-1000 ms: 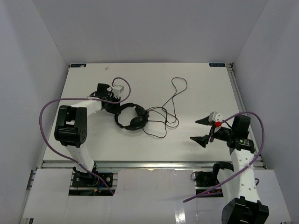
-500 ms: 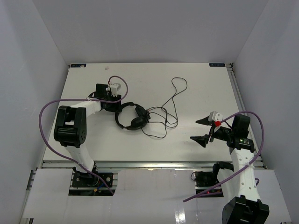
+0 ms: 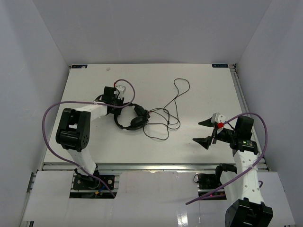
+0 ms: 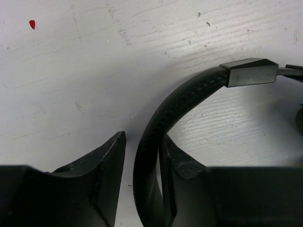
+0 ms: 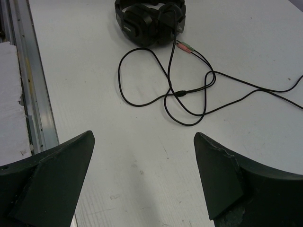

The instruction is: Wrap the headphones

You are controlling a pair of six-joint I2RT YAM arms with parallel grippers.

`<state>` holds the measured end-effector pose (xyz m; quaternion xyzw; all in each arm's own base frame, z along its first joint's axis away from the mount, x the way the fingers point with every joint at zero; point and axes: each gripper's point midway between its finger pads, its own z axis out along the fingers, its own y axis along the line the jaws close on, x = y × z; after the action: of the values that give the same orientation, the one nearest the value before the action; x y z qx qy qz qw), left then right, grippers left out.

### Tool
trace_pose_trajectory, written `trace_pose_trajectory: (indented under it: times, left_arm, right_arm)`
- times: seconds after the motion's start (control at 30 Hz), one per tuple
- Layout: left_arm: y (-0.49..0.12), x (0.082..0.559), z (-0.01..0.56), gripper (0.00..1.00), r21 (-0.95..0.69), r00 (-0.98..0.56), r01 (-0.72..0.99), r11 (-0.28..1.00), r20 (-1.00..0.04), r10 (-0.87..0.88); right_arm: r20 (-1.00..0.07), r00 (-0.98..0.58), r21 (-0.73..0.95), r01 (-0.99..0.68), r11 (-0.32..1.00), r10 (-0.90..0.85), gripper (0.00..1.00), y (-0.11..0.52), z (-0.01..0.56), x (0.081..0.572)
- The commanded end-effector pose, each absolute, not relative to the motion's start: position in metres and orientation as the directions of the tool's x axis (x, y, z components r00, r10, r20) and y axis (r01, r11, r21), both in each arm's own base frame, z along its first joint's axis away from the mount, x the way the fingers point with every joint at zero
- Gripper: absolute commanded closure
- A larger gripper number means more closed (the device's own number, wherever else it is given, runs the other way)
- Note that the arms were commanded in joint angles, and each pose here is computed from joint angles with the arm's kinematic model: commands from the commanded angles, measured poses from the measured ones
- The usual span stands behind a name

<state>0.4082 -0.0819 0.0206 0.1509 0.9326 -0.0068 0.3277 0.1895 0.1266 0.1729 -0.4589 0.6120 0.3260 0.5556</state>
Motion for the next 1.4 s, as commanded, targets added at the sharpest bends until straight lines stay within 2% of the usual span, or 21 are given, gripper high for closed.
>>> trace_pose_trajectory:
  times: [0.0,0.13,0.17,0.27,0.47,0.57,0.67,0.8,0.87,0.97,1.1,1.13,1.23,1.27,1.33,1.37]
  left_arm:
    - [-0.04,0.321,-0.057,0.73,0.169,-0.91,0.295,0.941,-0.251,0.33]
    - [-0.042,0.317,-0.06,0.97,0.153,-0.92,0.283,0.947,-0.237,0.313]
    - [-0.043,0.317,-0.059,0.99,0.145,-0.92,0.279,0.949,-0.242,0.308]
    - [-0.051,0.318,-0.054,1.0,0.099,-0.922,0.26,0.96,-0.27,0.278]
    - [-0.073,0.318,-0.03,1.0,-0.158,-0.924,0.184,0.97,-0.364,0.116]
    - [-0.066,0.321,-0.015,1.0,-0.184,-0.911,0.095,0.978,-0.412,0.011]
    - [-0.045,0.329,0.006,1.0,-0.125,-0.868,-0.055,0.991,-0.484,-0.109]
    - [-0.057,0.331,0.026,1.0,-0.186,-0.849,0.001,0.983,-0.52,-0.098]
    - [-0.062,0.331,0.04,1.0,-0.209,-0.827,0.028,0.977,-0.554,-0.095]
    - [-0.066,0.328,0.057,1.0,-0.233,-0.796,0.06,0.971,-0.598,-0.094]
    - [-0.082,0.314,0.08,1.0,-0.301,-0.761,0.126,0.945,-0.641,-0.103]
    - [-0.087,0.31,0.083,1.0,-0.312,-0.757,0.141,0.939,-0.646,-0.101]
    - [-0.094,0.304,0.095,1.0,-0.339,-0.746,0.154,0.928,-0.655,-0.115]
    - [-0.097,0.303,0.1,1.0,-0.351,-0.743,0.158,0.923,-0.657,-0.123]
    - [-0.102,0.303,0.11,1.0,-0.376,-0.743,0.159,0.913,-0.655,-0.141]
    - [-0.105,0.302,0.114,1.0,-0.394,-0.746,0.163,0.905,-0.649,-0.148]
  right_arm:
    - [-0.979,0.05,-0.12,-0.926,0.358,-0.2,0.09,0.128,0.172,0.19]
    - [-0.978,0.051,-0.124,-0.924,0.361,-0.204,0.08,0.127,0.172,0.19]
    - [-0.977,0.05,-0.123,-0.924,0.363,-0.206,0.09,0.127,0.171,0.19]
    - [-0.976,0.052,-0.127,-0.922,0.365,-0.21,0.08,0.126,0.17,0.191]
    - [-0.971,0.122,-0.188,-0.922,0.339,-0.207,0.08,0.13,0.175,0.184]
    - [-0.972,0.147,-0.199,-0.929,0.313,-0.182,0.09,0.134,0.182,0.179]
    - [-0.968,0.167,-0.219,-0.928,0.302,-0.189,0.09,0.134,0.197,0.182]
    - [-0.956,0.166,-0.234,-0.929,0.285,-0.244,0.08,0.137,0.217,0.194]
    - [-0.944,0.172,-0.242,-0.942,0.233,-0.283,0.07,0.154,0.227,0.195]
    - [-0.933,0.164,-0.244,-0.942,0.23,-0.32,0.07,0.173,0.241,0.202]
    - [-0.937,0.016,-0.092,-0.975,0.204,-0.349,0.1,0.207,0.25,0.209]
    - [-0.934,0.019,-0.097,-0.975,0.202,-0.357,0.1,0.214,0.257,0.213]
    - [-0.913,-0.071,-0.011,-0.98,0.197,-0.402,0.1,0.232,0.239,0.215]
    - [-0.906,-0.096,0.012,-0.979,0.202,-0.411,0.1,0.237,0.235,0.215]
    - [-0.884,-0.139,0.003,-0.957,0.291,-0.446,0.1,0.244,0.22,0.228]
    - [-0.881,-0.12,-0.043,-0.944,0.329,-0.458,0.1,0.246,0.218,0.236]
